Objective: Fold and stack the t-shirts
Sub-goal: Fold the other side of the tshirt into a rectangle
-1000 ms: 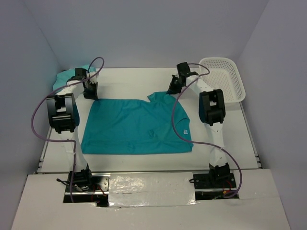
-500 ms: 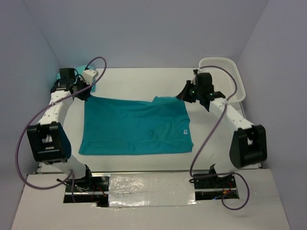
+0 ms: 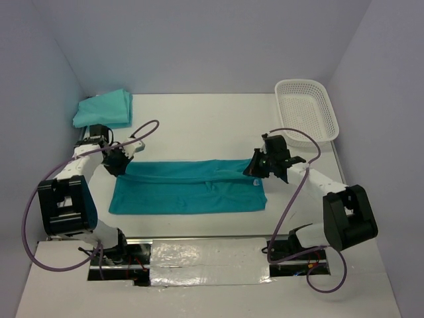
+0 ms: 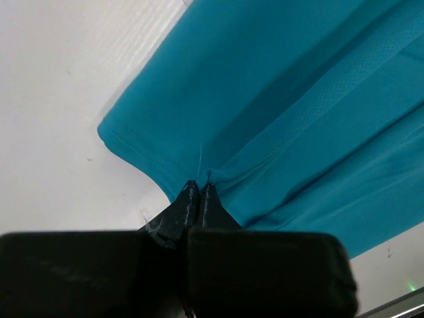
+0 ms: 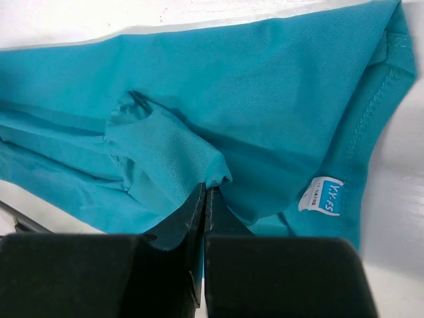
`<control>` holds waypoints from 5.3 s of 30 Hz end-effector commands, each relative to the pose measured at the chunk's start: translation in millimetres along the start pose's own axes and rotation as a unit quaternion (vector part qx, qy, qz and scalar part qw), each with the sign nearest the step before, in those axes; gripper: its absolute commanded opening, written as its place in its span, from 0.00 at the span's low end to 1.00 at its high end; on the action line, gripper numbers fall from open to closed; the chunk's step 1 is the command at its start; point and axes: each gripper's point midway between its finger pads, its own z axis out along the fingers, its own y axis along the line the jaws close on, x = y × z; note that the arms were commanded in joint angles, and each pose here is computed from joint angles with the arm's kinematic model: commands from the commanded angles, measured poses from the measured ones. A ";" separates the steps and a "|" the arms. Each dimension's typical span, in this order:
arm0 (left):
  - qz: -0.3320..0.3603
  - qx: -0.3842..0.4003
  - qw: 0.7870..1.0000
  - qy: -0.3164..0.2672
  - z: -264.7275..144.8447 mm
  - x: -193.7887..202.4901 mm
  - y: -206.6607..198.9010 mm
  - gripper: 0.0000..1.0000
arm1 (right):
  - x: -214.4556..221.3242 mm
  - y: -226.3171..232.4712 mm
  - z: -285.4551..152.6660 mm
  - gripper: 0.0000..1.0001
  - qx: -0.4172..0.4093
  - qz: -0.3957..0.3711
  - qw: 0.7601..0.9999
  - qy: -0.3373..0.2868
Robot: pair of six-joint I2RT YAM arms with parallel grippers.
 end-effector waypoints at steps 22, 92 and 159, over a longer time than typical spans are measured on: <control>0.063 -0.007 0.996 0.070 -43.0 40.6 -3.3 0.77 | 18.0 -17.8 -24.4 0.52 0.044 -0.045 0.998 0.007; -0.094 -0.023 0.995 0.023 -0.4 -10.7 -5.4 0.44 | 52.8 55.7 63.0 0.06 0.040 -0.160 0.981 0.102; -0.134 -0.059 0.988 0.058 5.9 4.6 23.1 0.47 | 166.9 -21.2 -41.2 0.12 0.082 -0.071 0.986 0.123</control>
